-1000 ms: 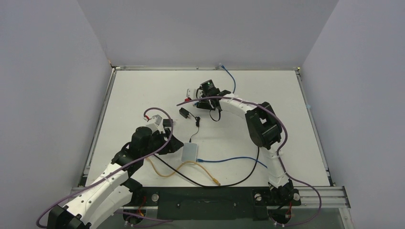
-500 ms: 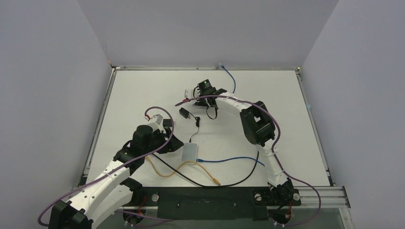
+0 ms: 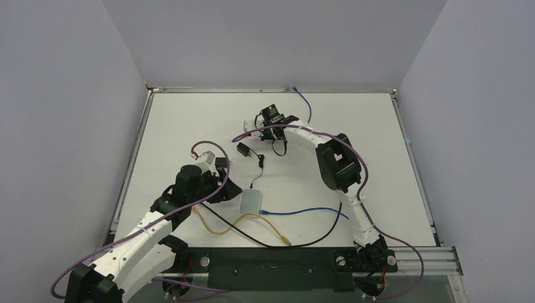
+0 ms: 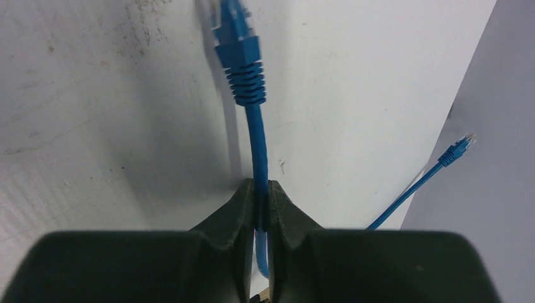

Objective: Insert the plug into the switch port
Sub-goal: Pick up the connector from the center of the board.

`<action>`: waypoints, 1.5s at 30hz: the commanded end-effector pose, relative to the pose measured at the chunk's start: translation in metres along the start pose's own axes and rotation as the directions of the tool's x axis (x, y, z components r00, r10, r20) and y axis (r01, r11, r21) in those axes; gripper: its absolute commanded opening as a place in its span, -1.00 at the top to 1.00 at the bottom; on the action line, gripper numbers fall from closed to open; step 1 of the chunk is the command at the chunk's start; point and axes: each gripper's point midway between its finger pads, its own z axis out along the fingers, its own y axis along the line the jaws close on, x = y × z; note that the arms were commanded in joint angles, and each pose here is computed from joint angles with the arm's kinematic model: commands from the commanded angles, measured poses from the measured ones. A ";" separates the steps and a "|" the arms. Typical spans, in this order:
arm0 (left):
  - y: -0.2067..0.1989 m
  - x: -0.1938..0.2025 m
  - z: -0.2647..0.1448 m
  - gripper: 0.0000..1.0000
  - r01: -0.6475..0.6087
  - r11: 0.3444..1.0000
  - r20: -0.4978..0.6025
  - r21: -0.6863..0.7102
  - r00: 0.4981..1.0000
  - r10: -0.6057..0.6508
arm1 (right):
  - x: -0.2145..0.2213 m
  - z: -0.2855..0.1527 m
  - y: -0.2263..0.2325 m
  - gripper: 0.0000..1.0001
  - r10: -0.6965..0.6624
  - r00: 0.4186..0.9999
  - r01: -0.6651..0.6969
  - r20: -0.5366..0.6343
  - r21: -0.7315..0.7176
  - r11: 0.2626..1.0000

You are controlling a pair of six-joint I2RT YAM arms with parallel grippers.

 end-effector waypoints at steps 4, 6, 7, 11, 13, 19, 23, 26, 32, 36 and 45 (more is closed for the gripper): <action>-0.017 -0.019 -0.003 -0.25 -0.026 0.998 0.049 0.060 0.999 0.023 | -0.008 0.002 -0.001 1.00 -0.023 0.999 0.025 0.045 -0.038 0.999; -0.018 -0.020 -0.004 -0.25 -0.025 0.998 0.049 0.063 0.999 0.022 | -0.009 0.001 -0.002 1.00 -0.020 0.998 0.021 0.052 -0.031 0.999; -0.018 -0.021 -0.005 -0.25 -0.024 0.998 0.052 0.064 0.998 0.021 | -0.009 -0.001 -0.003 1.00 -0.019 0.998 0.020 0.053 -0.028 0.999; -0.022 -0.023 -0.011 -0.25 -0.026 0.997 0.062 0.075 0.998 0.021 | -0.012 -0.012 -0.010 1.00 -0.008 0.997 0.007 0.073 0.013 1.000; -0.024 -0.025 -0.014 -0.25 -0.028 0.996 0.067 0.080 0.998 0.022 | -0.015 -0.021 -0.018 1.00 0.002 0.996 -0.006 0.084 0.050 0.999; -0.030 -0.029 -0.023 -0.25 -0.031 0.995 0.088 0.094 0.996 0.022 | -0.017 -0.060 -0.048 1.00 0.033 0.994 -0.055 0.108 0.213 0.975; -0.034 -0.031 -0.028 -0.25 -0.027 0.994 0.099 0.105 0.995 0.017 | -0.013 -0.093 -0.067 1.00 0.062 0.991 -0.097 0.117 0.325 0.941; -0.036 -0.032 -0.032 -0.25 -0.029 0.993 0.109 0.113 0.994 0.016 | -0.007 -0.118 -0.074 1.00 0.080 0.990 -0.120 0.118 0.389 0.913; -0.038 -0.032 -0.042 -0.24 -0.026 0.993 0.128 0.119 0.992 0.011 | -0.001 -0.168 -0.095 1.00 0.111 0.985 -0.165 0.132 0.539 0.826; -0.041 -0.034 -0.050 -0.25 -0.025 0.991 0.146 0.128 0.989 0.006 | 0.006 -0.205 -0.113 1.00 0.157 0.981 -0.191 0.110 0.648 0.737; -0.045 -0.033 -0.061 -0.25 -0.023 0.990 0.159 0.141 0.987 0.000 | 0.012 -0.287 -0.145 1.00 0.259 0.955 -0.268 0.144 0.790 0.551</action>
